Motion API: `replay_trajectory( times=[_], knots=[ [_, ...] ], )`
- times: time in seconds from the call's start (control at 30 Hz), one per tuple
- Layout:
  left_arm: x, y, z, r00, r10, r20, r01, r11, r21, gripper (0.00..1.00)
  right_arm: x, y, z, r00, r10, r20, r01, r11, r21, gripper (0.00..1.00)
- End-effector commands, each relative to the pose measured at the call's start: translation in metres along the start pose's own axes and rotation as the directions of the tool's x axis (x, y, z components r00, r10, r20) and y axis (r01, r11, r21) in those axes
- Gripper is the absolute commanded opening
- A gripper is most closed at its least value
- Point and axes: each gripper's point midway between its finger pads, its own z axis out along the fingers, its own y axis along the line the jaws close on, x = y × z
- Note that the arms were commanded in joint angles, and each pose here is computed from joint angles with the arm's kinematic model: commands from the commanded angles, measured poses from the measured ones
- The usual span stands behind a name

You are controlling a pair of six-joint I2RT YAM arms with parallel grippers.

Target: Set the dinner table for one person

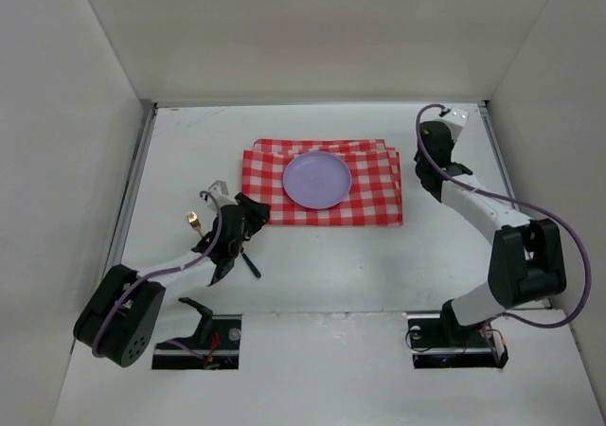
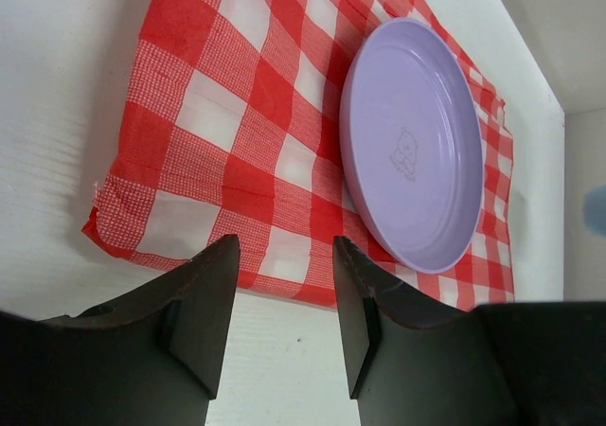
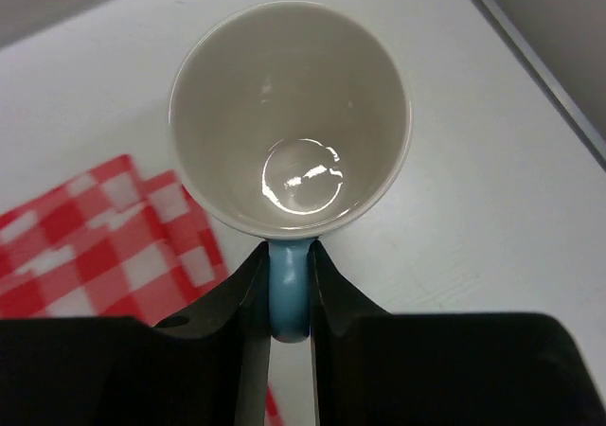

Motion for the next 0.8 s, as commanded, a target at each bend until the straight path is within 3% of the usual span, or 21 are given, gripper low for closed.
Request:
replay_trajectory(
  times=[0.0, 0.17, 0.37, 0.77],
  knots=[
    [-0.008, -0.015, 0.004, 0.999, -0.007, 0.031, 0.006, 0.999, 0.046, 0.42, -0.078, 0.057, -0.021, 0.978, 0.099, 0.183, -0.072, 0.986, -0.152, 0.0],
    [-0.008, -0.017, 0.005, 0.999, -0.003, 0.034, 0.001, 0.999, 0.052, 0.42, -0.073, 0.127, -0.019, 0.986, 0.093, 0.135, -0.049, 0.954, -0.297, 0.0],
    [-0.006, -0.017, 0.005, 1.0, -0.001, 0.027, -0.001, 0.999, 0.054, 0.42, -0.051, 0.177, -0.007, 0.995, 0.049, 0.081, -0.019, 0.942, -0.336, 0.01],
    [-0.004, -0.016, 0.004, 1.0, -0.005, 0.022, 0.004, 0.999, 0.053, 0.42, -0.002, 0.202, 0.006, 1.0, -0.014, 0.008, 0.016, 0.937, -0.348, 0.02]
  ],
)
